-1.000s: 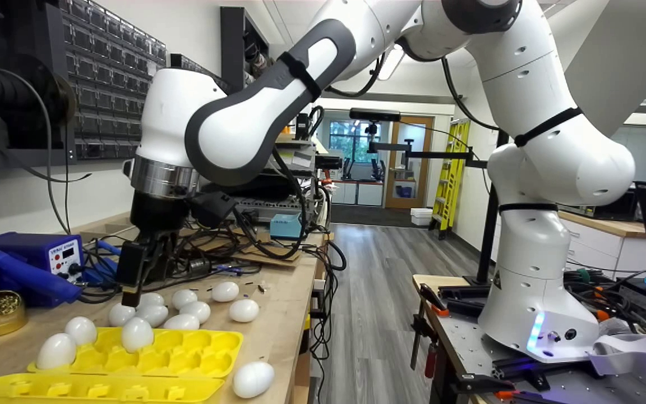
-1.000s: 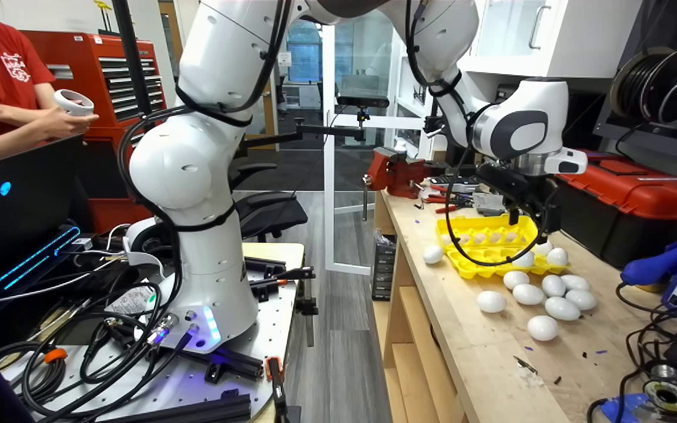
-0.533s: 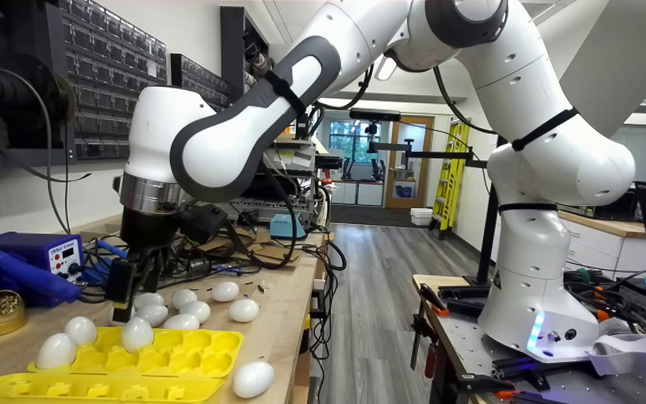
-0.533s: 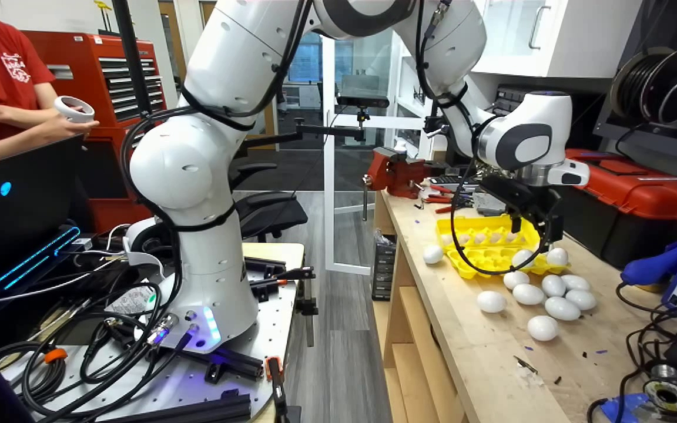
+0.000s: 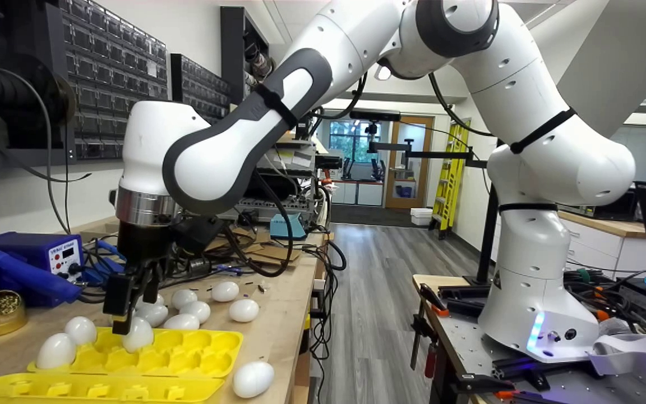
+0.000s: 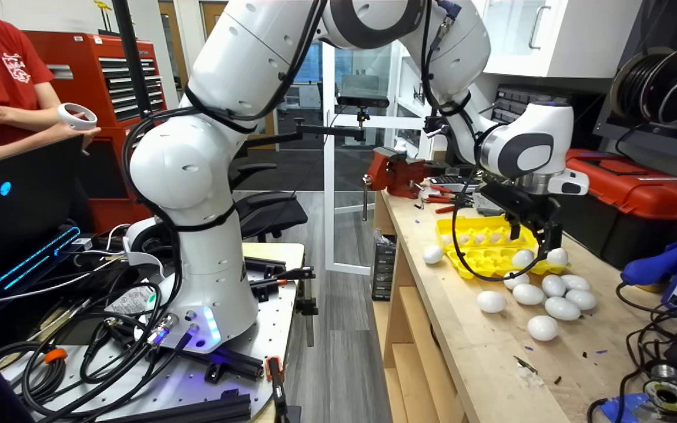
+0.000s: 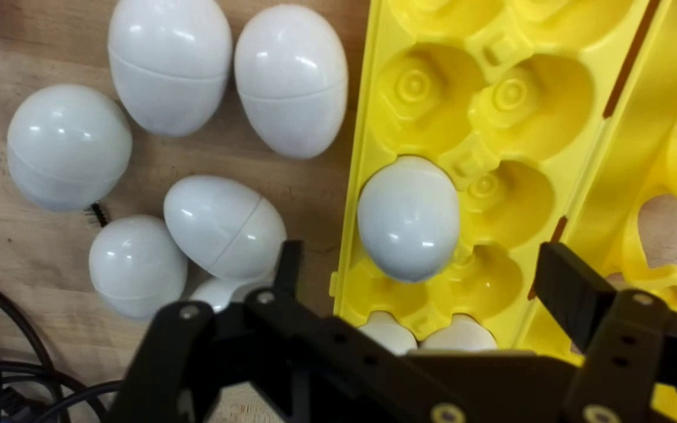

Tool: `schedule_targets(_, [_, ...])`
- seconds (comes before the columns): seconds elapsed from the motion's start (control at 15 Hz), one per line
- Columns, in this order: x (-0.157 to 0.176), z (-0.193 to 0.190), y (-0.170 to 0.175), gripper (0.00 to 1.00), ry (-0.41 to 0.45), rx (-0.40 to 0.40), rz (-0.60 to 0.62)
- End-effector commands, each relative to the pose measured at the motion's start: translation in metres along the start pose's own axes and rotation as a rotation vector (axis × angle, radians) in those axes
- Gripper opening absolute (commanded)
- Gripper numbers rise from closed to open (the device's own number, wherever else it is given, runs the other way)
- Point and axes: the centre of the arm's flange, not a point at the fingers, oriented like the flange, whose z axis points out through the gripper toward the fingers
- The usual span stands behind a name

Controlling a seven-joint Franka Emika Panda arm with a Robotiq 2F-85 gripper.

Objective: Remove one egg from the carton box

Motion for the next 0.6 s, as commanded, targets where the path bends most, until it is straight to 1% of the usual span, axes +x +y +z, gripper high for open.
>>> schedule_targets(0.0, [0.007,0.006,-0.002,1.00,-0.031,-0.005,0.006])
schedule_targets(0.2, [0.006,0.013,-0.002,1.00,-0.040,-0.001,0.007])
schedule_targets(0.27, [0.006,0.015,-0.002,0.80,-0.040,0.002,0.006])
schedule_targets(0.47, [0.006,0.020,-0.004,0.61,-0.033,0.016,0.004])
schedule_targets(0.53, [0.006,0.021,-0.005,0.53,-0.030,0.024,0.004])
